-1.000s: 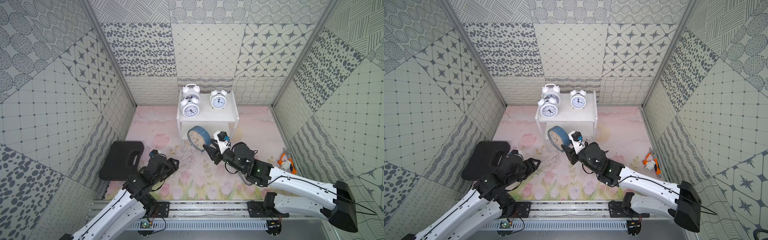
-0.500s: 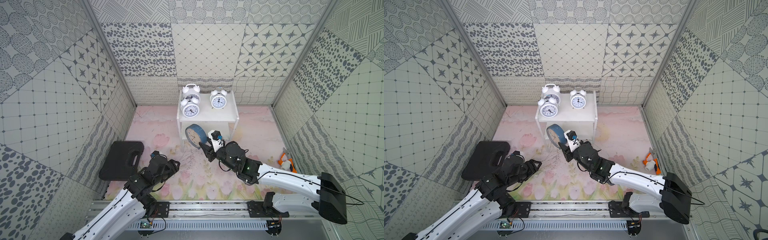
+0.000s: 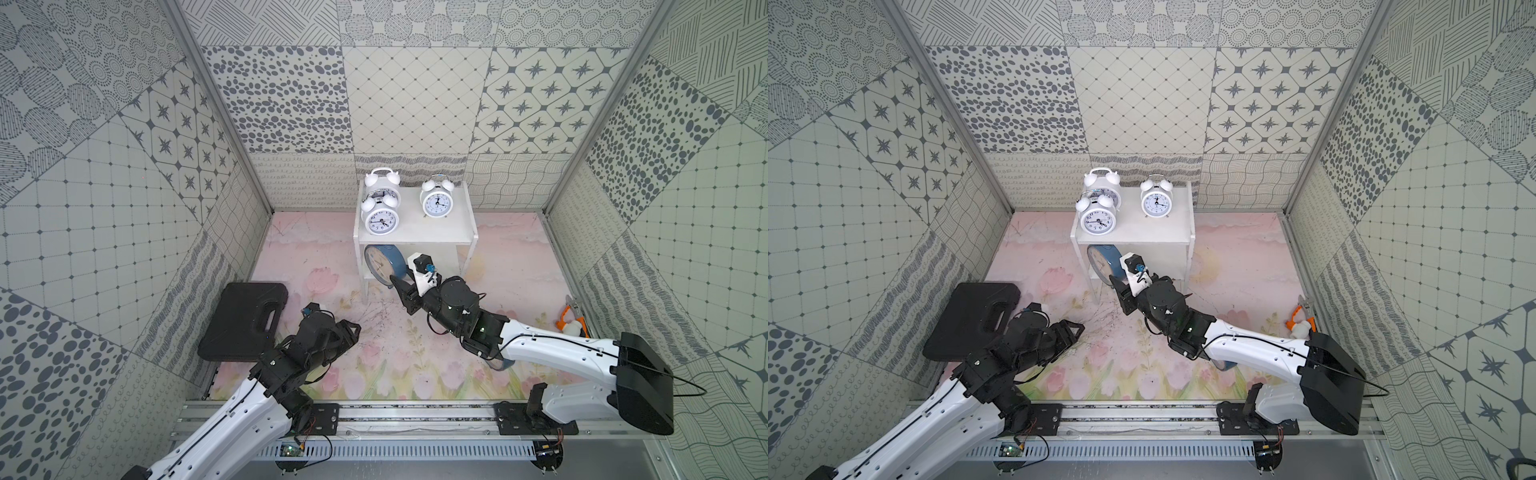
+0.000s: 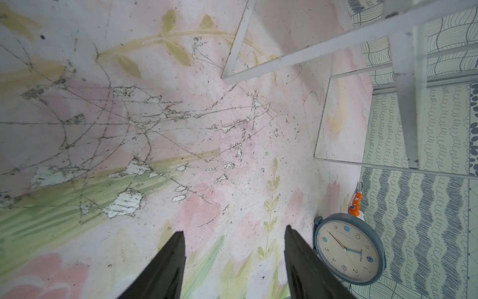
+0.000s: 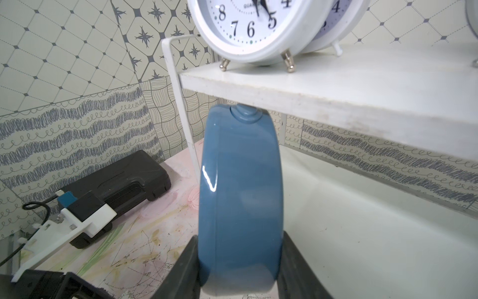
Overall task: Place the alarm clocks on the shelf by style
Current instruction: Place the alarm on the shelf.
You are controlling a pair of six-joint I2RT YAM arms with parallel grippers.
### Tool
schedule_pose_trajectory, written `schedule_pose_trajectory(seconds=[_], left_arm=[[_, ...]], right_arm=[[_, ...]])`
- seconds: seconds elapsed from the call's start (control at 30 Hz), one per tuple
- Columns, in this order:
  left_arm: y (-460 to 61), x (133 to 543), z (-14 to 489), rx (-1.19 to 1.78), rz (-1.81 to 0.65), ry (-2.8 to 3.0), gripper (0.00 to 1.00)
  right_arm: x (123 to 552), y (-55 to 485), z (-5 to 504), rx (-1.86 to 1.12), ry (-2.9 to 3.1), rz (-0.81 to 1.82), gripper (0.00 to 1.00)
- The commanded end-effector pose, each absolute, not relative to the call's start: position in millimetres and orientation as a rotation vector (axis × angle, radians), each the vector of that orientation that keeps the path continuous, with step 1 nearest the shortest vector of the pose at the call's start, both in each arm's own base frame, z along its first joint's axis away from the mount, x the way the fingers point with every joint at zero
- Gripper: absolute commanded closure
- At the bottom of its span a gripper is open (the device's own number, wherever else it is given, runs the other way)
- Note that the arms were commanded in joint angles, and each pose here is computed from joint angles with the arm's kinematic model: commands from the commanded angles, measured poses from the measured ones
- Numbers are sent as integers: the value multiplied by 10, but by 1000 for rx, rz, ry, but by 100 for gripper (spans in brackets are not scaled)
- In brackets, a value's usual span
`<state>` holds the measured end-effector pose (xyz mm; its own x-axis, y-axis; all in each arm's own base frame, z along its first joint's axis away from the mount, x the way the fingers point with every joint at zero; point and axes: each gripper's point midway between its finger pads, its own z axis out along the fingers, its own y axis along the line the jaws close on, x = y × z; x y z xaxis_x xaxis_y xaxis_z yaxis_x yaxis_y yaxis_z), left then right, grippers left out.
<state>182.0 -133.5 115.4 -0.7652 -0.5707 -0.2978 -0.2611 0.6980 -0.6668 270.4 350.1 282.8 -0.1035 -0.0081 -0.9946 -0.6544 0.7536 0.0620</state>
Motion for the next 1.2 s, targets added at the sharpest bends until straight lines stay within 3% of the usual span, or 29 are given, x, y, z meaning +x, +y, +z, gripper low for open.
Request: schedule_pose_trajectory(seconds=[0.0, 1.17], left_arm=[[-1377, 1880, 1220, -613, -882, 2384, 36], [-1395, 1935, 1168, -613, -891, 2404, 38]], right_arm=[[2788, 3522, 3211, -467, 1488, 635, 78], [3101, 3739, 2841, -499, 1564, 590, 71]])
